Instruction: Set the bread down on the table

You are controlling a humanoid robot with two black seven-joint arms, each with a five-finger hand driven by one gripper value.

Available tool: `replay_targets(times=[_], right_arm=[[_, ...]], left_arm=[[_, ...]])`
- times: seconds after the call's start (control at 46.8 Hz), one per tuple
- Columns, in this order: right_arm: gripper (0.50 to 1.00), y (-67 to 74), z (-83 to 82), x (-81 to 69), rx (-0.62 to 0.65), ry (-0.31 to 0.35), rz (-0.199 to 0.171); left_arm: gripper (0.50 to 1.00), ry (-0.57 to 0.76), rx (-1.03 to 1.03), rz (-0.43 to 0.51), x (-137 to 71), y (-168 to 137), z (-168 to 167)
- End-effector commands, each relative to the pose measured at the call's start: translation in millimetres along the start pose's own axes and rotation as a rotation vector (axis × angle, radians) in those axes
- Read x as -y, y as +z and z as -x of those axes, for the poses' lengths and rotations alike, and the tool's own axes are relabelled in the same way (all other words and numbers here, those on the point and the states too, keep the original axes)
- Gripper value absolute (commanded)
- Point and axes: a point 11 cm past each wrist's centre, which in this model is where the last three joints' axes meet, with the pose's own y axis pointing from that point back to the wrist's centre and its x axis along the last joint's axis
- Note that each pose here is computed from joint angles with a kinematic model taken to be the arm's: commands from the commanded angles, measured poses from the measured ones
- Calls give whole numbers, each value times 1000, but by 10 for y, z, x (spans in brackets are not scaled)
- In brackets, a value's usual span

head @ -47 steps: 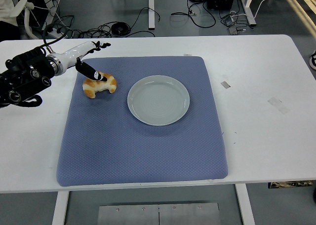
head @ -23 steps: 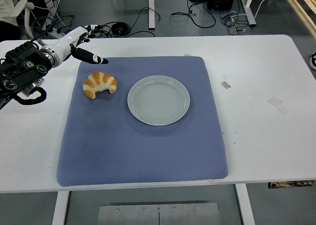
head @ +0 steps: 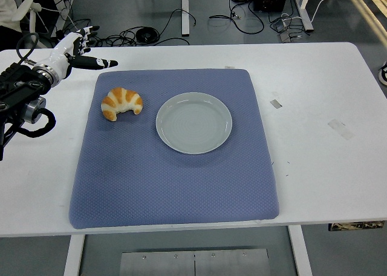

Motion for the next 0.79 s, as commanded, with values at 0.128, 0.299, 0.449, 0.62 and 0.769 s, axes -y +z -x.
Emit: replay_targets(times=[0.128,0.299,0.449,0.62,0.769], right_arm=[[1000,0,0,0,1,0,0],[1000,0,0,0,0,0,0],[1000,0,0,0,1,0,0],[1000,0,0,0,0,0,0],[1000,0,0,0,0,0,0]], left_arm=[[978,71,-155,-6,-6,-53,-145],[978,86,-143,-35,30,-146,-42],[980,95,-158,-45,55,-163,39],[981,93,-238,-54,66,-203,148],[981,98,-282,-64,57,-243,157]])
